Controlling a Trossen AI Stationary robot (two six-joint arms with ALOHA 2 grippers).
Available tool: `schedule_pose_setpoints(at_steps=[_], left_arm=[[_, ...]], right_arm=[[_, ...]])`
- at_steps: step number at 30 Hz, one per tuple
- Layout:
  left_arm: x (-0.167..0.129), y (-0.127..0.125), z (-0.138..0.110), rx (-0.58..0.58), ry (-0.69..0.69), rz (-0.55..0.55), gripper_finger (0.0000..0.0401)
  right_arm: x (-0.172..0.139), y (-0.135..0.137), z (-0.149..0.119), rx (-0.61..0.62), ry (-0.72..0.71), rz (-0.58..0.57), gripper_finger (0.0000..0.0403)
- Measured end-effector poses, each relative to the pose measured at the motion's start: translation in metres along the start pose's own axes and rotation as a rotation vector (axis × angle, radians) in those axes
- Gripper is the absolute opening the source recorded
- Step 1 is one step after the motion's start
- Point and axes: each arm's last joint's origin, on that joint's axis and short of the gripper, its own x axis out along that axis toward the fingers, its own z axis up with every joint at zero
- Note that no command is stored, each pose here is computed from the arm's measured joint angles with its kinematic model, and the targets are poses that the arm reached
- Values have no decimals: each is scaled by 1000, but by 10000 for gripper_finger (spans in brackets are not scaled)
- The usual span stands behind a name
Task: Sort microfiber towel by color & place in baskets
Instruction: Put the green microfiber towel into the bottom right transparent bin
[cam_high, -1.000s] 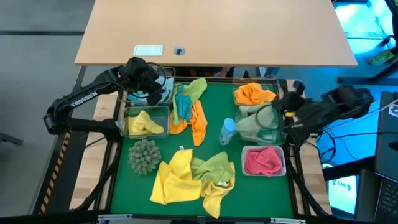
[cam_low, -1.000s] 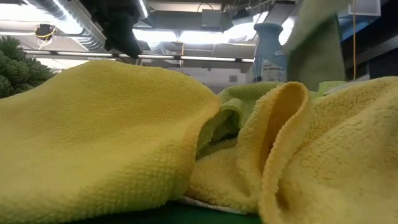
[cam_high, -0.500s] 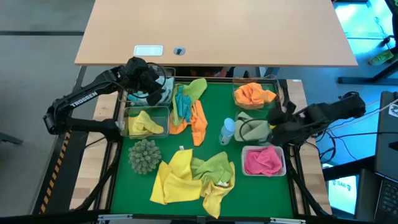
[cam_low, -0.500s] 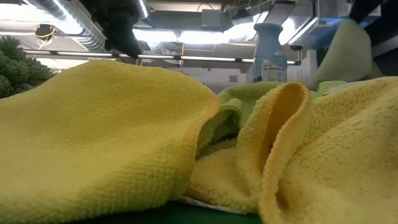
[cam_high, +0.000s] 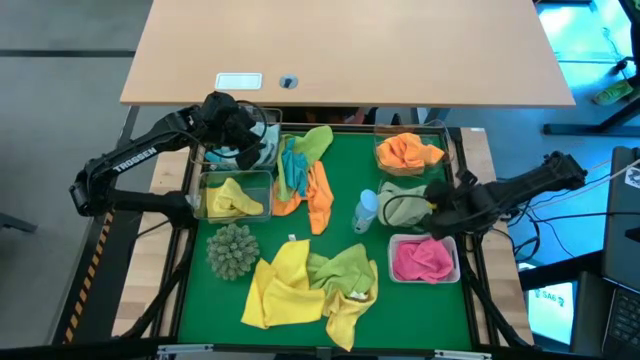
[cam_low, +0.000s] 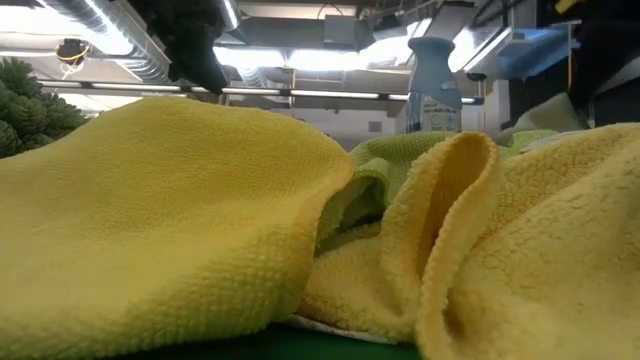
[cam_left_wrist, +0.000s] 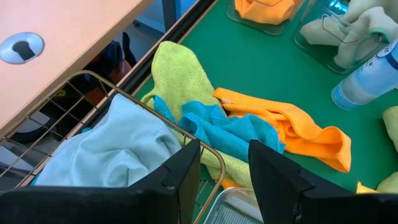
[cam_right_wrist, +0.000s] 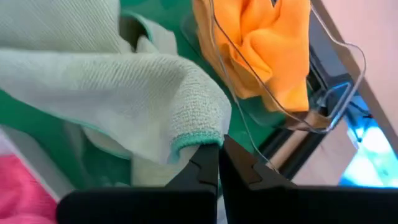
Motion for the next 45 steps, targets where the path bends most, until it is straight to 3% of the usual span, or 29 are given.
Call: schedule_pose_setpoints(at_steps=[15, 31, 40, 45], left_arm=[[0, 0, 0, 0, 0, 0, 130], [1, -13, 0, 50, 4, -47, 130], [2, -34, -1, 118, -4, -133, 130], [1, -45, 3, 157, -51, -173, 130]], right_arm=[[40, 9, -38, 48, 384, -5, 0], [44, 9, -41, 9, 382, -22, 6], [40, 9, -36, 8, 340, -14, 110], [32, 10, -32, -49, 385, 58, 156]])
